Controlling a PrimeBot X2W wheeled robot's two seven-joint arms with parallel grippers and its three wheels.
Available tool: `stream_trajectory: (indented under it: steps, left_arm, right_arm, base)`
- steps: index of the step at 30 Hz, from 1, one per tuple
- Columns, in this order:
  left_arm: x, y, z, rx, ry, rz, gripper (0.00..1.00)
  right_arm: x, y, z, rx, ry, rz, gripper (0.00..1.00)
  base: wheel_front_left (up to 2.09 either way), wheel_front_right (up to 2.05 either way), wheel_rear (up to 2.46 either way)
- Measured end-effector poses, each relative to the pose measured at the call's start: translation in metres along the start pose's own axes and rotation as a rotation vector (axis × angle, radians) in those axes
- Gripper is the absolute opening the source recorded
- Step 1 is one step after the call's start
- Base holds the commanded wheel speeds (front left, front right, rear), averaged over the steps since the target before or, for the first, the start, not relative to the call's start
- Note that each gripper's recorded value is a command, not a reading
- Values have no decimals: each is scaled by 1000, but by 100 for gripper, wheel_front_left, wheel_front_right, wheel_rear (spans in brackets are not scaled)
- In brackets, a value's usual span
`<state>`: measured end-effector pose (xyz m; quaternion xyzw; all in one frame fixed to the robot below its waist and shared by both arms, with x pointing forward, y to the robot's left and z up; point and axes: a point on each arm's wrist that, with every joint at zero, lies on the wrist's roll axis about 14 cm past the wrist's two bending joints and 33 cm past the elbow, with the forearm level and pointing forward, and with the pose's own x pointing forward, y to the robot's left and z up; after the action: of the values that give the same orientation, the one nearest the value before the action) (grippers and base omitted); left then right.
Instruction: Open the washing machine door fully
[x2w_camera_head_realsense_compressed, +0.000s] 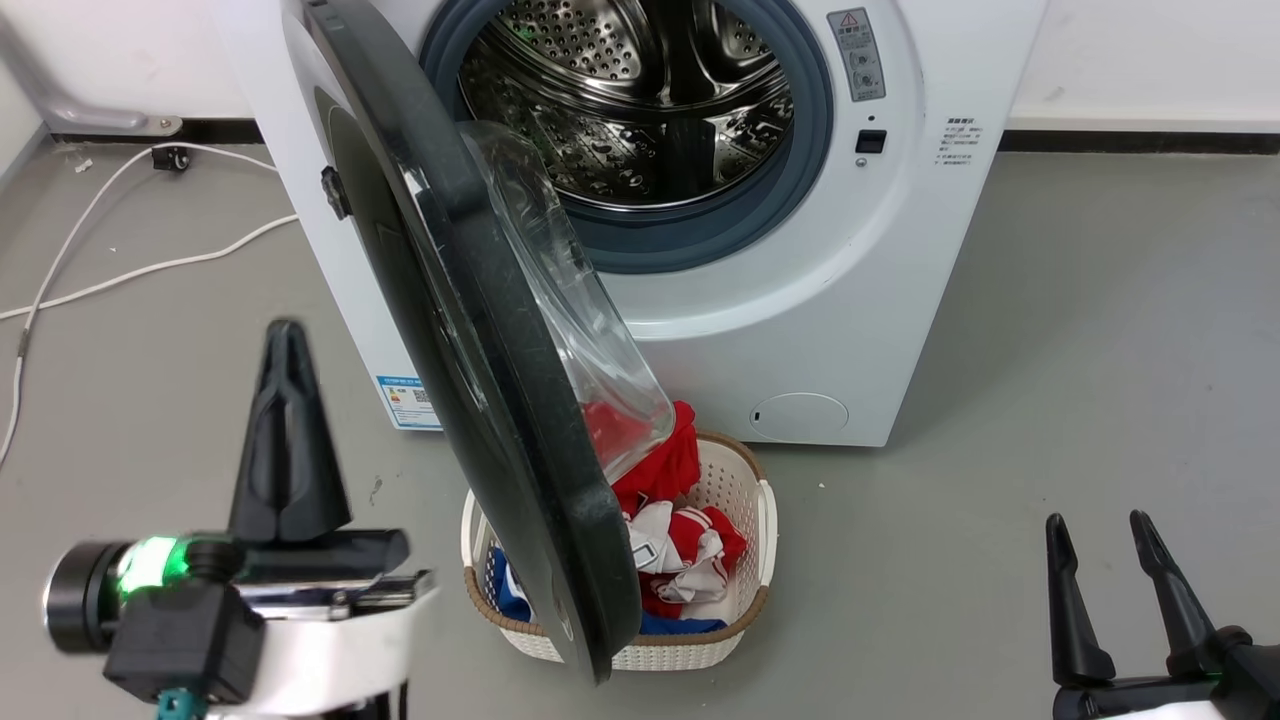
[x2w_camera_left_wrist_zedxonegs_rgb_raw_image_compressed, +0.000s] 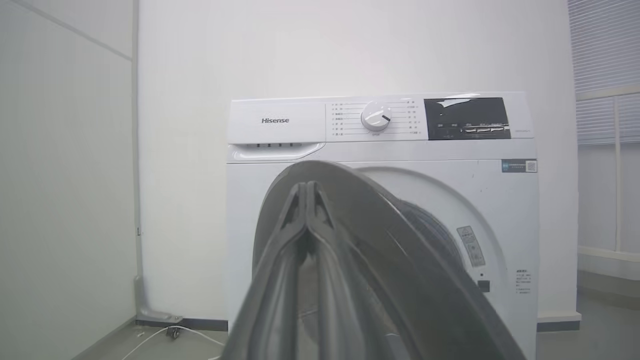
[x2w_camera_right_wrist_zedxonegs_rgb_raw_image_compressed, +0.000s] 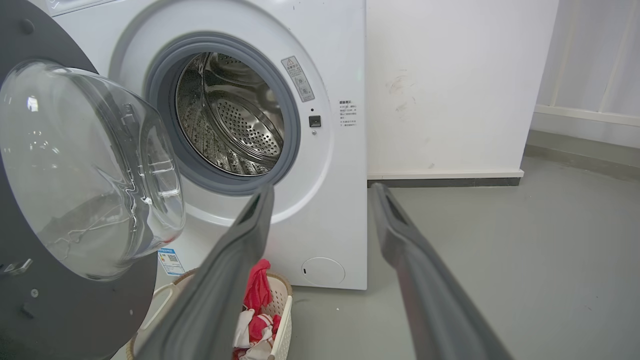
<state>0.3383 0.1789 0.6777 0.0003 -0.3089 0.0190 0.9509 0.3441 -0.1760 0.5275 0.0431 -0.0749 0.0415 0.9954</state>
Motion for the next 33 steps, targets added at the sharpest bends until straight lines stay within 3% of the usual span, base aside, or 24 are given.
stream_trajectory:
  steps: [6, 12, 24, 33]
  left_arm:
    - [12, -40, 39, -32, -138, -131, 0]
    - [5, -91, 49, -112, -163, -301, 0]
    - [-28, -163, 12, -238, -5, -539, 0]
    - [-58, -176, -35, -250, 174, -585, 0]
  right_arm:
    - [0, -1, 1, -1, -1, -3, 100]
    - [-1, 0, 4, 0, -13, -1, 100]
    - [0, 1, 3, -2, -9, 2, 100]
    - [3, 3, -2, -3, 5, 10, 100]
  base:
    - [0, 0, 0]
    - [0, 0, 0]
    - [0, 0, 0]
    - [0, 0, 0]
